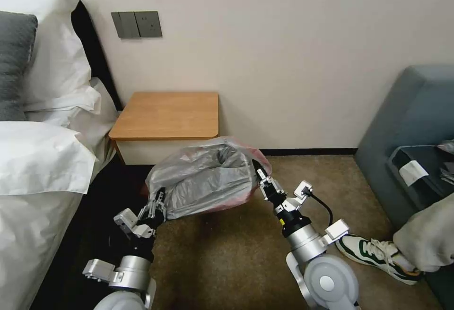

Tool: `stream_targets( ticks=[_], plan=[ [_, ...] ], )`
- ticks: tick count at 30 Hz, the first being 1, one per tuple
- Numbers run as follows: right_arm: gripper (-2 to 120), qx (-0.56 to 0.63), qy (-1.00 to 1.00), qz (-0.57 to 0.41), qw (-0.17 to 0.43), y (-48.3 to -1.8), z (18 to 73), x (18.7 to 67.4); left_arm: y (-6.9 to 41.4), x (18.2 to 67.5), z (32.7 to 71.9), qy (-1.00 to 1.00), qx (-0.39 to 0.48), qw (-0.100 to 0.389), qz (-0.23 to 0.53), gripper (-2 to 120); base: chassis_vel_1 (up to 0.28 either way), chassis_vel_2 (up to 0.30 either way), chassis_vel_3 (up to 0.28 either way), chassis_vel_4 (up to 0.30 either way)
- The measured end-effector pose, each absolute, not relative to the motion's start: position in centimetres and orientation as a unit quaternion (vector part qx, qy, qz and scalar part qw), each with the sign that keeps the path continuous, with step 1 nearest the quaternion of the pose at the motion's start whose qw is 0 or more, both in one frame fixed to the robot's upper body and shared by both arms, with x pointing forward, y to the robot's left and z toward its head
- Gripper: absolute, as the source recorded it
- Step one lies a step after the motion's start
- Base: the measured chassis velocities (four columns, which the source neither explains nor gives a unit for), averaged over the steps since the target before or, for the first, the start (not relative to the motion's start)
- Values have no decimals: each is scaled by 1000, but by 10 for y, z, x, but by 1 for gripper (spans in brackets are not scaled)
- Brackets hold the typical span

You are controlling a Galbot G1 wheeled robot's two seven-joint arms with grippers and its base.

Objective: Pick up the garbage bag from the table and place it over the trash can.

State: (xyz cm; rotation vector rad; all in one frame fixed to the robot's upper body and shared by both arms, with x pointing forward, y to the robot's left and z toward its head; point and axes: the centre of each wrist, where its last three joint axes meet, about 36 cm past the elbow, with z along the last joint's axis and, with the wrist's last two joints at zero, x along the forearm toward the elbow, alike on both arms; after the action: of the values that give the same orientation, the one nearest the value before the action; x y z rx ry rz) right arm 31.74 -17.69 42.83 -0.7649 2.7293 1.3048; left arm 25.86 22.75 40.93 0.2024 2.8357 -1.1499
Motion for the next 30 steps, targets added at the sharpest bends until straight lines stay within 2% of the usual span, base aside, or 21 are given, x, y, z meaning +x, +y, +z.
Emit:
stream_targets(
  ticks=[12,22,30],
  plan=[
    [0,-184,934,302,-45,-168,421,313,222,259,425,910,61,46,-408,6,0,0,0,0],
    [0,-180,968,176,-23,-167,421,297,219,264,430,900,51,50,-429,7,0,0,0,0],
    [0,-167,976,139,2,-171,421,299,216,262,431,897,48,47,-436,7,0,0,0,0]
  ],
)
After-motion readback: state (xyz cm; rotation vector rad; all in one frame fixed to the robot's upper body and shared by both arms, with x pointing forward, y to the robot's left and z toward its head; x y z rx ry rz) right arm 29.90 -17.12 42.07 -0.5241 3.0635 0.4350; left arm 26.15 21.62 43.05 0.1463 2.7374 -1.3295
